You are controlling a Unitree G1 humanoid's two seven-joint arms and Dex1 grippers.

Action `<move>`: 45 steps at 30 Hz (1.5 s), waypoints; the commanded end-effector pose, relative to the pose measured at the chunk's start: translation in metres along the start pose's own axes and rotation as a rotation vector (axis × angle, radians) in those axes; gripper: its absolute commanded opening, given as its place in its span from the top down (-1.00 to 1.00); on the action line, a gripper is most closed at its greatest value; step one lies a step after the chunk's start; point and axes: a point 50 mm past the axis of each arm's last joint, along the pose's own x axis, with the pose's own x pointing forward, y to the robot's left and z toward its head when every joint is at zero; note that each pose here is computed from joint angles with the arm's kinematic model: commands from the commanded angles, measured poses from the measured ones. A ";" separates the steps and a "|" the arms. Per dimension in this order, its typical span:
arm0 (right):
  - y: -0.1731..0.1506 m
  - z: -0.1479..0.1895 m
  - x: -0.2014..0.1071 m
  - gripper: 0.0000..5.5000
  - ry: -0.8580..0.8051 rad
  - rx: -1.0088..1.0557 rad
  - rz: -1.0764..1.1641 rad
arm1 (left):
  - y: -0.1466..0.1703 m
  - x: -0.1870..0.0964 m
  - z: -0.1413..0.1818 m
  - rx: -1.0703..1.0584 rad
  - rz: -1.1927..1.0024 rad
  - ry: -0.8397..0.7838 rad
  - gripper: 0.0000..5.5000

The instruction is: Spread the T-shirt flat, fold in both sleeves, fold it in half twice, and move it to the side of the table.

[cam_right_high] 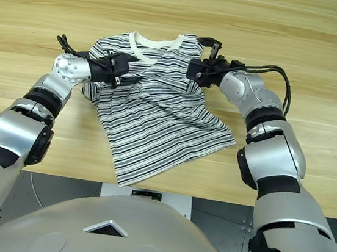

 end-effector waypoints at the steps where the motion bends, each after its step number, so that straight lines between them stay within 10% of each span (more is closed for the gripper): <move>1: -0.001 0.012 0.009 -0.59 -0.045 0.051 0.001 | -0.026 -0.007 -0.039 -0.082 -0.036 0.215 0.05; 34: -0.085 0.125 0.003 -0.59 -0.584 0.153 -0.417 | -0.034 0.004 -0.039 -0.121 -0.005 0.246 0.05; 45: -0.136 0.065 -0.036 -0.59 -0.381 0.229 -0.667 | -0.033 -0.002 -0.044 -0.126 -0.001 0.256 0.05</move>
